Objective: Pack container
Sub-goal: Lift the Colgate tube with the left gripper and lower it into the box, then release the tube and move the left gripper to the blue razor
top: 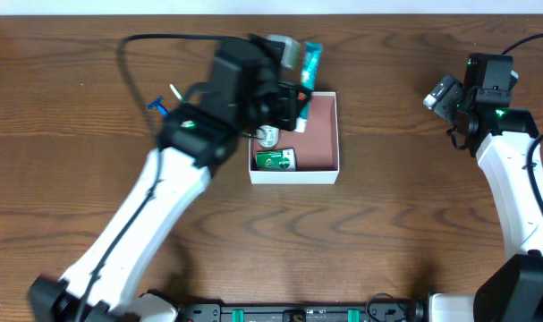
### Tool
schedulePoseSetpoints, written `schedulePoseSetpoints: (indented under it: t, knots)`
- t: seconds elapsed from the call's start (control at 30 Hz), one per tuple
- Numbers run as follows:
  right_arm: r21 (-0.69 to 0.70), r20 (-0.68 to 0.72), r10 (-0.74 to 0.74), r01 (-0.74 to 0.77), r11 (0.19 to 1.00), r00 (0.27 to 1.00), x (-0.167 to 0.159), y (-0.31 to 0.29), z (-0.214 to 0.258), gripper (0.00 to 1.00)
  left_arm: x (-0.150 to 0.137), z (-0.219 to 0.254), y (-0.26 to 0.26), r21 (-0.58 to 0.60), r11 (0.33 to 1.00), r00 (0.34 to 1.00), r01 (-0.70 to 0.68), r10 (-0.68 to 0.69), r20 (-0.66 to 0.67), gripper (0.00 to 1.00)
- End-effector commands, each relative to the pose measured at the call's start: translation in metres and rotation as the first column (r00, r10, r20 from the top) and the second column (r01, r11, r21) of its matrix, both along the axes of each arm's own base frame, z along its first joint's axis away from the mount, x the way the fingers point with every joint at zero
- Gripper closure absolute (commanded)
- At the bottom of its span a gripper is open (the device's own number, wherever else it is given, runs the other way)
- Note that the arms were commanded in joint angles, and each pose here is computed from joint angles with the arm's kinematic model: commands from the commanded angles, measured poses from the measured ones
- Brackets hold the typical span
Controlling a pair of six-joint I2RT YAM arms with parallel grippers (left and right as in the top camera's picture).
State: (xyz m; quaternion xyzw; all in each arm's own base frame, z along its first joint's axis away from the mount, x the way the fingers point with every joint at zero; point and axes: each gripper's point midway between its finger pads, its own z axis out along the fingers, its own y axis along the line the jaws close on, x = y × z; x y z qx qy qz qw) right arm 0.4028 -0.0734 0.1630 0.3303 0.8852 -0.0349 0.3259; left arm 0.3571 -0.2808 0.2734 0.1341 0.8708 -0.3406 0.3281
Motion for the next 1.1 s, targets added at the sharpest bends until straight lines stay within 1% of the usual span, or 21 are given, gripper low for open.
schedulePoseSetpoints:
  t: [0.0,0.13,0.23,0.27,0.3,0.37,0.43,0.53,0.73,0.9,1.07]
  knots:
    - [-0.010,-0.007,0.000,0.000,1.000,1.000,0.000,-0.004,-0.001,0.01,0.010,-0.017,-0.011,0.025,0.996,0.995,-0.088,0.089,-0.038,0.89]
    - [-0.010,-0.007,0.000,0.000,1.000,1.000,0.000,-0.004,-0.001,0.01,0.011,-0.044,-0.024,0.068,0.993,0.992,-0.095,0.100,-0.076,0.89]
    - [-0.010,-0.007,0.000,0.000,1.000,1.000,0.000,-0.004,-0.001,0.01,0.012,-0.053,-0.027,0.087,0.992,0.991,-0.094,0.101,-0.086,0.89]
    - [-0.010,-0.007,0.000,0.000,1.000,1.000,0.000,-0.004,-0.001,0.01,0.012,-0.054,-0.027,0.087,0.992,0.991,-0.094,0.101,-0.086,0.87]
    - [-0.010,-0.007,0.000,0.000,1.000,1.000,0.000,-0.004,-0.001,0.01,0.012,-0.053,-0.028,0.086,0.992,0.991,-0.094,0.101,-0.084,0.83]
    - [-0.010,-0.007,0.000,0.000,1.000,1.000,0.000,-0.004,-0.001,0.01,0.015,-0.052,-0.026,0.090,0.991,0.991,-0.104,0.110,-0.071,0.67]
    - [-0.010,-0.007,0.000,0.000,1.000,1.000,0.000,-0.004,-0.001,0.01,0.016,-0.051,-0.025,0.093,0.990,0.992,-0.108,0.114,-0.063,0.57]
    - [-0.010,-0.007,0.000,0.000,1.000,1.000,0.000,-0.004,-0.001,0.01,0.016,-0.051,-0.026,0.093,0.990,0.992,-0.108,0.114,-0.063,0.49]
    - [-0.010,-0.007,0.000,0.000,1.000,1.000,0.000,-0.004,-0.001,0.01,0.016,-0.043,-0.026,0.082,0.991,0.993,-0.106,0.110,-0.047,0.48]
    - [-0.010,-0.007,0.000,0.000,1.000,1.000,0.000,-0.004,-0.001,0.01,0.009,0.005,-0.017,0.054,0.994,0.994,-0.090,0.087,0.062,0.48]
    - [-0.010,-0.007,0.000,0.000,1.000,1.000,0.000,-0.004,-0.001,0.01,0.003,0.047,0.052,0.118,0.958,0.960,-0.261,0.244,0.140,0.48]
